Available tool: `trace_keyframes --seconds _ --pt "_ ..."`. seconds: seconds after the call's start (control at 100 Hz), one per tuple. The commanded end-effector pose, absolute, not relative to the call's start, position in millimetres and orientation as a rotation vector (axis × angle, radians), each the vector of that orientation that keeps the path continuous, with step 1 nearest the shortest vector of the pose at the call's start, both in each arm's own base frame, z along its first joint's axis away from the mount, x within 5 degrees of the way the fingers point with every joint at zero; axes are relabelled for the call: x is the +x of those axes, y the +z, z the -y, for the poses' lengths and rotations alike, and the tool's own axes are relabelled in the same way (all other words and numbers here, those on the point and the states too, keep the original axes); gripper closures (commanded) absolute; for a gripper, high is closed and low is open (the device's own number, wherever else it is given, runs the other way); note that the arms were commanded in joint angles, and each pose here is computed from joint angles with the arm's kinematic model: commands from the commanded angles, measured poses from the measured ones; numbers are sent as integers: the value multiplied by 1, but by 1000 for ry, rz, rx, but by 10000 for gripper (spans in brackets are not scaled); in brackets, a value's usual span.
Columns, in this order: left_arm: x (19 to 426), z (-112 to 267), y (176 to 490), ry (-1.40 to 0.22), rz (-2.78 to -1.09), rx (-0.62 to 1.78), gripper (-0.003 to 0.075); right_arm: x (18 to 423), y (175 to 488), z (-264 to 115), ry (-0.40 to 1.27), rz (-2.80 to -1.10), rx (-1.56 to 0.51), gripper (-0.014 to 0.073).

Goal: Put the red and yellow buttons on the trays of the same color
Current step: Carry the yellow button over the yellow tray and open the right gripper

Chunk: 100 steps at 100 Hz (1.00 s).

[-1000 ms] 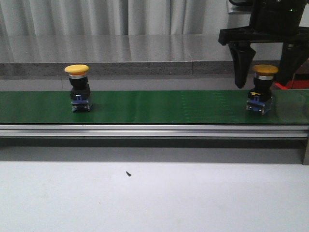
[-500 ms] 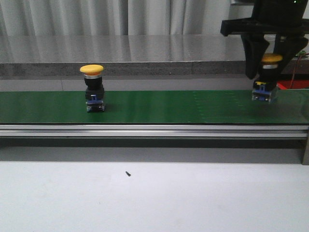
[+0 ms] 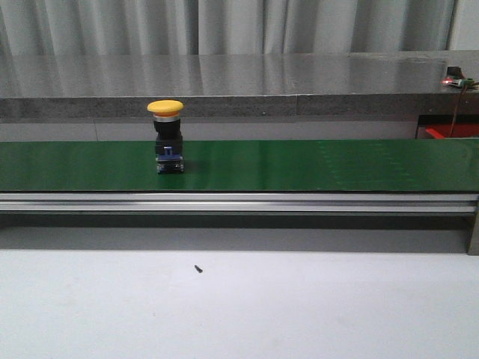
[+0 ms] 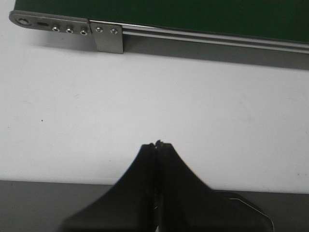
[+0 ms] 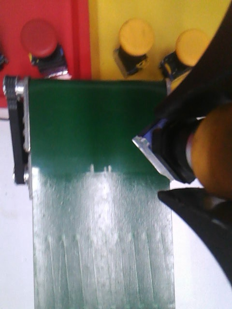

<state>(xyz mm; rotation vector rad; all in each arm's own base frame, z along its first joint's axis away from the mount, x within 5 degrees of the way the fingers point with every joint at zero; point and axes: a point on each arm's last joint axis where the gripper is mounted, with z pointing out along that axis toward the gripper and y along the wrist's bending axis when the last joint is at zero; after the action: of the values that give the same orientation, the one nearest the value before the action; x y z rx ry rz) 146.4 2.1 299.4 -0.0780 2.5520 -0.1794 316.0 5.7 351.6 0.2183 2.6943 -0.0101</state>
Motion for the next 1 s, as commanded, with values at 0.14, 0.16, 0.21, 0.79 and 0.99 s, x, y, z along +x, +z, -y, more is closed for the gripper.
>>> trace_keyframes --seconds 0.14,0.16,0.21,0.79,0.99 --pt "150 -1 310 -183 -2478 -74 740 288 369 41 -84 -2603 401 342" --pt "150 -1 310 -183 -2476 -74 740 286 370 45 -89 -2600 419 342" --pt "150 -1 310 -183 -2477 -74 740 282 369 54 -101 -2605 463 342" --pt "150 -1 310 -183 -2477 -74 740 250 336 142 -180 -2513 891 342" --pt "150 -1 310 -183 -2477 -74 740 250 305 160 -160 -2505 984 342"
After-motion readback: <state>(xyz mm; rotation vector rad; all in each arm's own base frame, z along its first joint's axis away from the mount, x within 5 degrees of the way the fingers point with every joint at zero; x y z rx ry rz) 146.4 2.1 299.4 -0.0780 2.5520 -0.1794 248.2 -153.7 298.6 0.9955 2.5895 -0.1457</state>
